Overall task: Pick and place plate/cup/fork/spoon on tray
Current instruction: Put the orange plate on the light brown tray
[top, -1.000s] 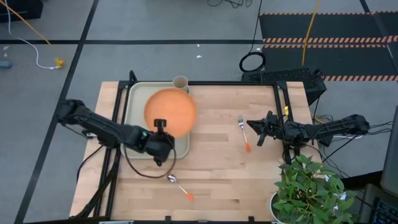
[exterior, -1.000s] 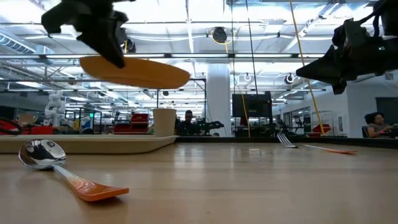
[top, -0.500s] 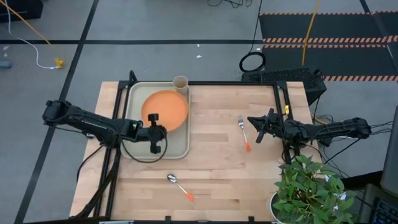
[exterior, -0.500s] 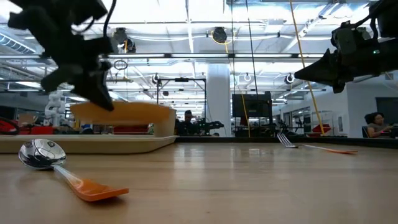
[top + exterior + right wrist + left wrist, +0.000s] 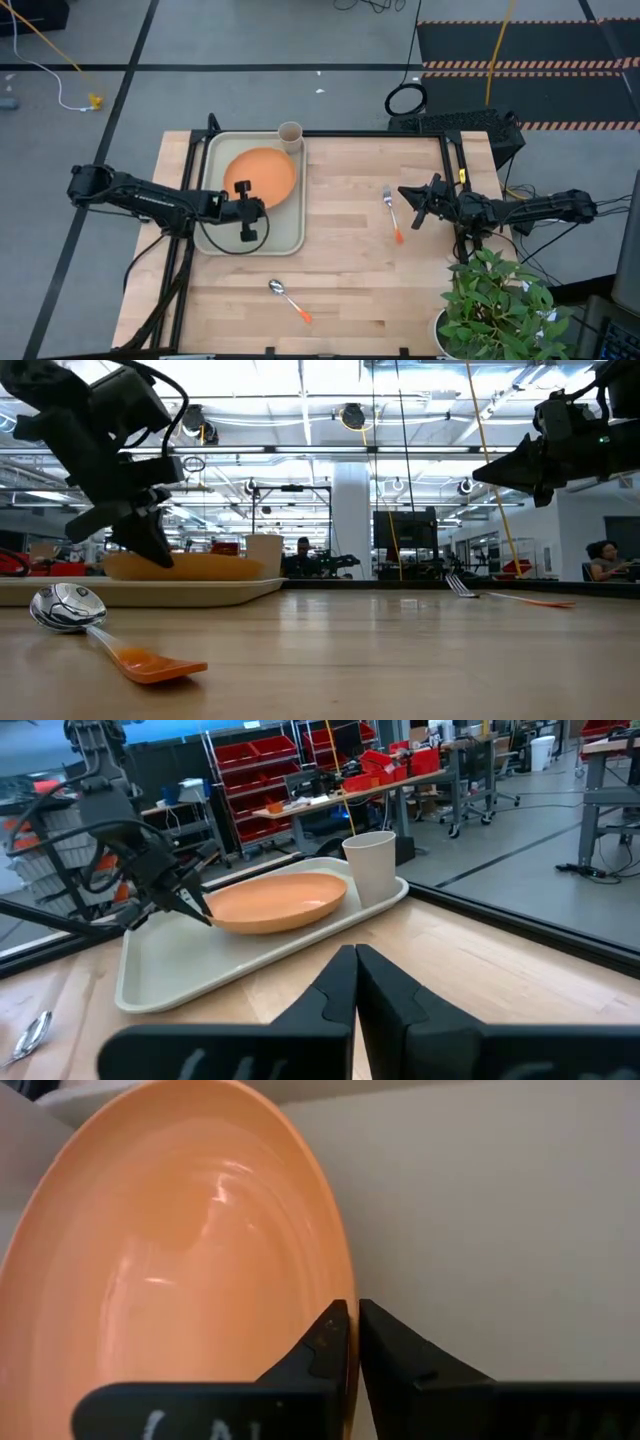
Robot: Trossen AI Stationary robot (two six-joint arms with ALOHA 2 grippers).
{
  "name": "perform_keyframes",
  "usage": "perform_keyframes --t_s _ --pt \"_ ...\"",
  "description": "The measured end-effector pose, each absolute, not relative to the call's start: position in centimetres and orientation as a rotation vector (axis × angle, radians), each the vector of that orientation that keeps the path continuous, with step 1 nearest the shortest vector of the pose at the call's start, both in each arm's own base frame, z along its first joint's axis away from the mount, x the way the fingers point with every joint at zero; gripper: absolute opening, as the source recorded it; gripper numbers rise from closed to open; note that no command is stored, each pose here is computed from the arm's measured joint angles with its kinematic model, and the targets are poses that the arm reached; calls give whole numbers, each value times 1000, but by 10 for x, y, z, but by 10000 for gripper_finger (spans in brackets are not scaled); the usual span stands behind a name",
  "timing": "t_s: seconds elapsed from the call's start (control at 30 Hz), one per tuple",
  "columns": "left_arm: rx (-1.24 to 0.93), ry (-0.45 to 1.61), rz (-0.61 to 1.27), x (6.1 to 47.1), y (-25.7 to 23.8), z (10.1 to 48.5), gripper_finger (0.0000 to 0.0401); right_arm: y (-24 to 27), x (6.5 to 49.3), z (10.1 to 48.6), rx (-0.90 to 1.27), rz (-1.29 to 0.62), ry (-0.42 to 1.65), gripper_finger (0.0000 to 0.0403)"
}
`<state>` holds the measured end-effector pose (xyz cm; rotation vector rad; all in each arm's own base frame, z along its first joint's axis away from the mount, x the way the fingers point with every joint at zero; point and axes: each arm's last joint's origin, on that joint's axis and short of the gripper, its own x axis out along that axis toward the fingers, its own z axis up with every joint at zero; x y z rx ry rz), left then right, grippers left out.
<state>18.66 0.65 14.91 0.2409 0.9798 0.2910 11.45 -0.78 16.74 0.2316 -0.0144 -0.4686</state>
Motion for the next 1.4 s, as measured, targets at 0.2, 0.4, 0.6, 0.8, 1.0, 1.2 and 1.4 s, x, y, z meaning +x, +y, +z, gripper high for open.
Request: perform_keyframes --t_s 0.2,0.4,0.6,0.8,1.0,1.2,1.4 --pt "225 923 308 191 9 151 29 -8 115 167 250 -468 -19 0" --pt "197 911 284 192 8 151 30 -8 115 166 277 -469 -15 0" --pt "192 910 283 193 8 151 31 -7 119 162 319 -460 17 0" --pt "184 887 287 197 8 158 31 -5 126 151 309 -411 132 5" --pt "179 898 291 196 8 158 48 -5 134 146 307 -432 225 45" --pt "144 896 318 196 9 158 107 -4 143 145 301 -449 297 84" --pt "130 882 325 199 9 163 128 -8 150 147 319 -499 375 93"
